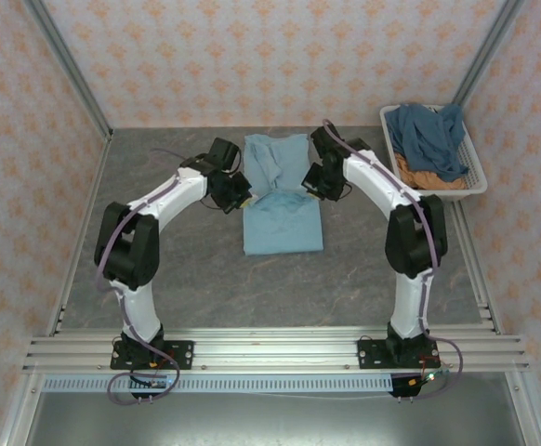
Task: Fold and stack the t-shirts
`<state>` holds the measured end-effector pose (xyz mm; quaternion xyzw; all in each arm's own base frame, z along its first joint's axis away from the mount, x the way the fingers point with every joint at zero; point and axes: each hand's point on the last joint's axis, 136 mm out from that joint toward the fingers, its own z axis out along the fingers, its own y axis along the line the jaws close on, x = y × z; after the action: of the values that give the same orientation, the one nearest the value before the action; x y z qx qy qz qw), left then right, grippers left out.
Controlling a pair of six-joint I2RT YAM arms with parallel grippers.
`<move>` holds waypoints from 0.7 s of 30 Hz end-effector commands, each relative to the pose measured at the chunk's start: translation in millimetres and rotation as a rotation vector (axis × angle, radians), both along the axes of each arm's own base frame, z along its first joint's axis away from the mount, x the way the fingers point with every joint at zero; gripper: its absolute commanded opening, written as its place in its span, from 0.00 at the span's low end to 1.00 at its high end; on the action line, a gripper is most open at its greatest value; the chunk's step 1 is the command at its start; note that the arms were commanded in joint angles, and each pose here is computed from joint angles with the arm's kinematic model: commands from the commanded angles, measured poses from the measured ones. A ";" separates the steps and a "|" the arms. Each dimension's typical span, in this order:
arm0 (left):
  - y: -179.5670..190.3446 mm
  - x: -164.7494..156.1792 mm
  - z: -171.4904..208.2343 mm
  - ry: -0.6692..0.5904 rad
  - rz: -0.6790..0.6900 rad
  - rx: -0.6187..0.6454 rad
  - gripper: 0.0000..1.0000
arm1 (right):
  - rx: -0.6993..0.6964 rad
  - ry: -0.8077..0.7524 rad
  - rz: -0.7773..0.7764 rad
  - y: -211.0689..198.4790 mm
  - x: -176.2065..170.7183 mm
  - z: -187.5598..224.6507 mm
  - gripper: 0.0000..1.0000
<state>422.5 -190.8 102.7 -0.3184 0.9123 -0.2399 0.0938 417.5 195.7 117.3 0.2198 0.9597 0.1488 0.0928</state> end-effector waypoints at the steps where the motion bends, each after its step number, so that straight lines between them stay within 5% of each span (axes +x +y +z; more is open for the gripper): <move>1: -0.3 22.0 -1.1 -0.030 -0.018 -0.004 0.00 | 0.005 -0.019 0.018 4.5 23.2 -6.7 0.00; 7: 7.1 47.0 -19.7 -0.008 -0.004 0.016 0.00 | -0.007 -0.003 0.001 3.9 48.6 -26.9 0.00; 9: 10.1 55.5 -22.7 -0.013 -0.001 0.020 0.02 | -0.028 0.020 -0.010 -0.9 51.6 -34.9 0.10; 11: 10.6 65.3 -18.3 -0.041 -0.011 0.020 0.28 | -0.040 0.031 -0.018 -6.5 53.7 -40.6 0.30; 14: 15.3 66.9 5.8 -0.097 -0.022 0.048 0.57 | -0.062 0.012 -0.022 -16.6 53.1 -32.3 0.43; 16: 22.0 55.1 16.6 -0.112 -0.015 0.064 0.63 | -0.071 -0.020 -0.025 -22.9 48.8 -18.6 0.48; 21: 29.2 -9.5 13.5 -0.086 0.052 -0.006 0.61 | -0.040 -0.032 -0.034 -33.0 4.7 -7.4 0.52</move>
<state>438.8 -164.8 102.9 -0.3151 0.9100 -0.2370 0.1282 441.7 169.8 79.1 0.2328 0.9612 0.1210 0.0852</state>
